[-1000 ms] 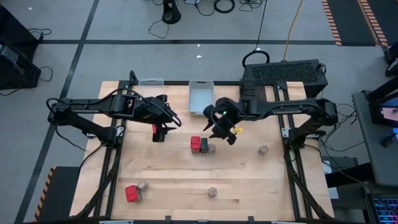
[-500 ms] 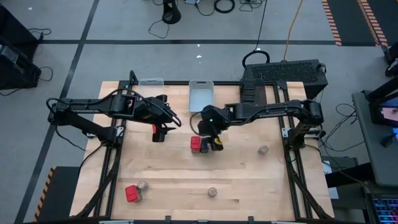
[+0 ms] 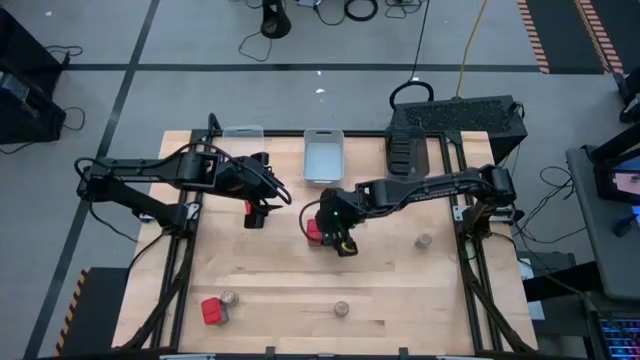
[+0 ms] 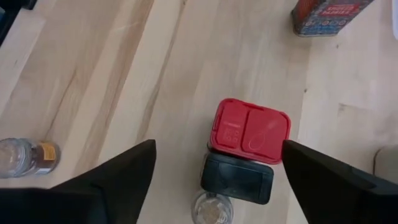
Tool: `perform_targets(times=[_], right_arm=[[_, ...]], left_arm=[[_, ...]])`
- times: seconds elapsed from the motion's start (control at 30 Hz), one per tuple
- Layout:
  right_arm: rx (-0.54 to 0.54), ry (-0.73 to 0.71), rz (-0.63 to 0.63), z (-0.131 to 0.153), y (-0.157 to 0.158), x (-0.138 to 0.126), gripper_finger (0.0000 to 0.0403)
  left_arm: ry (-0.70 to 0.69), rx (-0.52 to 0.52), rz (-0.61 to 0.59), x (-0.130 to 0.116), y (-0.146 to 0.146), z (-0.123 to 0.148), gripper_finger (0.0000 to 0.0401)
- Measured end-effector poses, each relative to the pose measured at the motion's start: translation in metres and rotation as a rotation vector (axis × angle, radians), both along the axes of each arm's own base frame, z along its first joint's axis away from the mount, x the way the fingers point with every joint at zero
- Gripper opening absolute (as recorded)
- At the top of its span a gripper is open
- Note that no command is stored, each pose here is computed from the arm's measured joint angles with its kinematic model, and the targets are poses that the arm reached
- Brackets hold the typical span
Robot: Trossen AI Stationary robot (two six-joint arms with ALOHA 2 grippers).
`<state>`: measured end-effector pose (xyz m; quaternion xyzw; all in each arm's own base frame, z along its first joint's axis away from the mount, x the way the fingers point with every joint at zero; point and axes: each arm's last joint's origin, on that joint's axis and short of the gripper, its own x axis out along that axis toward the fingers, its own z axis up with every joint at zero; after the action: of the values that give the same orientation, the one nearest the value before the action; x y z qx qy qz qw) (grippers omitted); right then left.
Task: Sort spices by type
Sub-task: Put the green seasoning can into the black bin
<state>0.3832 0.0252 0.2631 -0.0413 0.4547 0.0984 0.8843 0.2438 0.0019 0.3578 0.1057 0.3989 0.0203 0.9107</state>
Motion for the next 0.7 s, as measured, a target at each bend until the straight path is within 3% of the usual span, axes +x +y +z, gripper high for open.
perform_targets(times=[0.7], right_arm=[[0.014, -0.118, -0.006, 0.0075, 0.0017, 0.0088, 0.0341]], left_arm=[[0.006, 0.006, -0.006, -0.0003, 0.0, -0.0004, 0.0267]])
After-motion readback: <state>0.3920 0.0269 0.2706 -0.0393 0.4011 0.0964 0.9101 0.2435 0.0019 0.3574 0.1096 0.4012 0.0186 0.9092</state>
